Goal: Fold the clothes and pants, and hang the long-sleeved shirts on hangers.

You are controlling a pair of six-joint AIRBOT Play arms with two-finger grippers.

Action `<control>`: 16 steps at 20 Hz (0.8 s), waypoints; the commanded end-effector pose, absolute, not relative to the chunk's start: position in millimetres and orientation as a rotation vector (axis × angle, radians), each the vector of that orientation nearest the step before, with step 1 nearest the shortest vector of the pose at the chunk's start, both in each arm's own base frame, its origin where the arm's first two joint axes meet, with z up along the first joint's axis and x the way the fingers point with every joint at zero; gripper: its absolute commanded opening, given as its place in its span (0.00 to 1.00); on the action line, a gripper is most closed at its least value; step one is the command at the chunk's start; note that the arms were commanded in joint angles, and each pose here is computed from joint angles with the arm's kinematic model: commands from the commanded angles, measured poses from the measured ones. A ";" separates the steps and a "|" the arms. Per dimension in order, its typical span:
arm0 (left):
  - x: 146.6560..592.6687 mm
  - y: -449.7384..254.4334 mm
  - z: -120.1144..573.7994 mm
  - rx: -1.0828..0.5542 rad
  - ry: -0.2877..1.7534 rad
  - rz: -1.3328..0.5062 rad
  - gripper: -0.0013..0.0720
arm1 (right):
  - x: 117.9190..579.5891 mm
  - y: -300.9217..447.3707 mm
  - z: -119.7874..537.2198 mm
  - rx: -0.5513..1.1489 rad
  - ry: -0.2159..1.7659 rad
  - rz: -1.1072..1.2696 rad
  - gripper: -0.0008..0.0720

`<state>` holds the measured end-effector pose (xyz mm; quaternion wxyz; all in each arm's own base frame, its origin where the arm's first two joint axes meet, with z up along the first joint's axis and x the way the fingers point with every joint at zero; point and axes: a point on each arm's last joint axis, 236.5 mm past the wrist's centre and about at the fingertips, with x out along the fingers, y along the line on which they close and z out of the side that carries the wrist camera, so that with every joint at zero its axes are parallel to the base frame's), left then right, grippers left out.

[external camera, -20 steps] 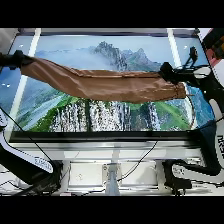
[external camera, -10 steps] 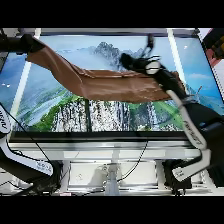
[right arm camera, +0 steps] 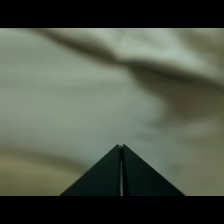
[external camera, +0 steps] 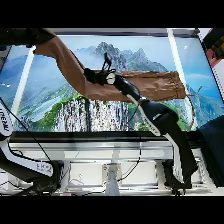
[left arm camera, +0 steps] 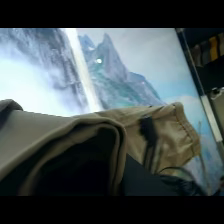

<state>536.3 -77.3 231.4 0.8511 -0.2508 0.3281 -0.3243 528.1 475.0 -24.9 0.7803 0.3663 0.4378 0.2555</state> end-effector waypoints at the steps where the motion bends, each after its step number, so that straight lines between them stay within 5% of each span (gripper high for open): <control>1: 533.1 -97.6 235.1 -0.541 0.693 -0.732 0.04 | 508.2 509.5 -41.2 0.850 0.994 0.556 0.06; 7: 537.5 -148.3 194.8 -0.509 0.783 -0.774 0.04 | 502.6 496.8 -50.9 0.757 1.048 0.554 0.06; 12: 547.6 -212.2 149.4 -0.522 0.847 -0.826 0.04 | 540.0 342.5 -60.7 0.422 1.170 0.373 0.07; 16: 548.0 -285.0 89.4 -0.530 0.926 -0.866 0.04 | 563.3 230.4 -16.8 0.368 1.166 0.288 0.07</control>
